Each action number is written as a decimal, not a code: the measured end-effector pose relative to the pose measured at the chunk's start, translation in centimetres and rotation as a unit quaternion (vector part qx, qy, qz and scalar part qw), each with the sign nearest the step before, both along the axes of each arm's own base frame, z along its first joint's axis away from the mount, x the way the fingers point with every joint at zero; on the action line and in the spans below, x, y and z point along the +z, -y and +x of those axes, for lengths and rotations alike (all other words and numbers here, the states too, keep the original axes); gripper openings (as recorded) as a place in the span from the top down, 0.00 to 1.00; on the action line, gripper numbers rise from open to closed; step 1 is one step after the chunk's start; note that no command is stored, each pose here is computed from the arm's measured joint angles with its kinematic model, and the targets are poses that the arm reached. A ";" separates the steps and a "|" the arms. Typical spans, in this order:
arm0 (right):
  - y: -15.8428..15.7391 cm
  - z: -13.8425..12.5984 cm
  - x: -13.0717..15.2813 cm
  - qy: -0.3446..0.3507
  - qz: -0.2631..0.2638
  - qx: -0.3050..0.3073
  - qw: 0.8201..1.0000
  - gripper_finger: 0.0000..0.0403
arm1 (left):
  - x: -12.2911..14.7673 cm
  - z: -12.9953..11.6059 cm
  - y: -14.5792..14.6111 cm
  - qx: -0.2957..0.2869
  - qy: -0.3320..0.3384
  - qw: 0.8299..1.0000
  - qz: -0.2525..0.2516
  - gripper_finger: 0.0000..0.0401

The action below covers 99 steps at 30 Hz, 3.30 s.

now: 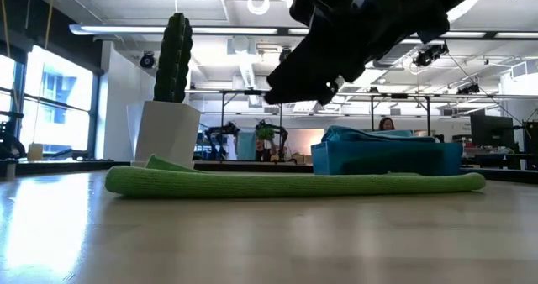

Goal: Fold microfiber towels
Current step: Fold the green microfiber cloth

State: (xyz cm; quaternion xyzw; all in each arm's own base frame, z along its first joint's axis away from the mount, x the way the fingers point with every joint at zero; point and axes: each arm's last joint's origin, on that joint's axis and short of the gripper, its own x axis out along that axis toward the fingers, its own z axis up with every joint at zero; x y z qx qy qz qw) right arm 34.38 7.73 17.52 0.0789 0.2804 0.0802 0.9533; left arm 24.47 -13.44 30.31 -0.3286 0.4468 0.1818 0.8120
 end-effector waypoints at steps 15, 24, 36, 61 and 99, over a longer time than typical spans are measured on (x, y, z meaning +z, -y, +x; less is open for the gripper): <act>-6.0 5.9 -3.8 -0.005 -0.077 0.060 0.995 0.53 | 2.9 0.7 3.2 -0.036 0.171 0.981 -0.081 0.77; -5.6 9.4 -2.7 -0.042 -0.116 0.013 0.992 0.53 | 5.5 -0.4 4.1 -0.116 0.209 0.969 -0.061 0.78; -5.3 10.3 -4.6 -0.045 -0.107 -0.013 0.993 0.53 | 8.6 -3.3 2.1 -0.147 0.263 0.953 -0.032 0.78; -3.8 10.6 -6.9 -0.093 -0.073 -0.046 0.992 0.83 | 9.6 -4.0 1.1 -0.154 0.287 0.945 -0.009 0.78; -1.1 3.8 1.0 -0.272 0.052 -0.365 0.889 1.00 | 9.1 -4.2 0.8 -0.152 0.268 0.951 0.037 0.78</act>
